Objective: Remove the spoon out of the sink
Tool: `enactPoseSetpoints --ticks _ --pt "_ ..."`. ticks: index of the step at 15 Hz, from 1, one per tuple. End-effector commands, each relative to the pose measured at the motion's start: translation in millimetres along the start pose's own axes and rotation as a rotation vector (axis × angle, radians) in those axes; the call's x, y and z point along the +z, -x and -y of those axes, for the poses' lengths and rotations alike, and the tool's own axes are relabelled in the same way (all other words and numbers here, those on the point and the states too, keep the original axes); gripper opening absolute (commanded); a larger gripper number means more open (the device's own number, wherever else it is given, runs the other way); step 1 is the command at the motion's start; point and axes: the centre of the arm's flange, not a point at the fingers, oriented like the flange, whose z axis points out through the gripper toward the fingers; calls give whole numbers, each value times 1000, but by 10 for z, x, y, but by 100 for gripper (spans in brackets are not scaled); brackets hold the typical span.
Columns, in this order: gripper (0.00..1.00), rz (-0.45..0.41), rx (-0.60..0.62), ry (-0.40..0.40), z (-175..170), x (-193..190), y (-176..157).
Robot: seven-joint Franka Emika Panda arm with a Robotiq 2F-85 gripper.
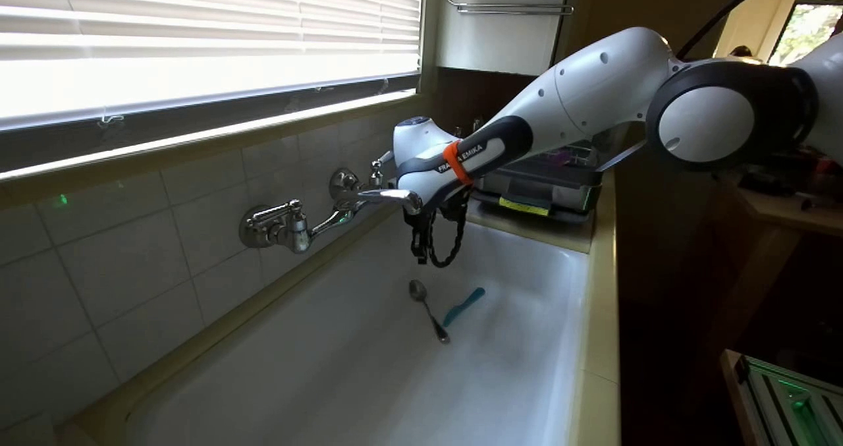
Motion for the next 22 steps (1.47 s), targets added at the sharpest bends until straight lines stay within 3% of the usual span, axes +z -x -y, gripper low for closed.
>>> enactPoseSetpoints --ticks 1,6,7,8,14,16,17,19,22 --pt "4 -14 80 84 179 -225 148" --pt "4 -31 138 132 212 -362 106" --pt "42 -28 165 125 236 -351 91" --pt "43 -20 201 125 269 -341 84" --pt "87 5 431 85 554 -222 206" --pt "100 21 441 56 610 -189 301" --pt "83 23 410 78 382 -164 92" --pt "99 36 422 71 413 -139 153" --pt "100 39 426 68 428 -156 182"
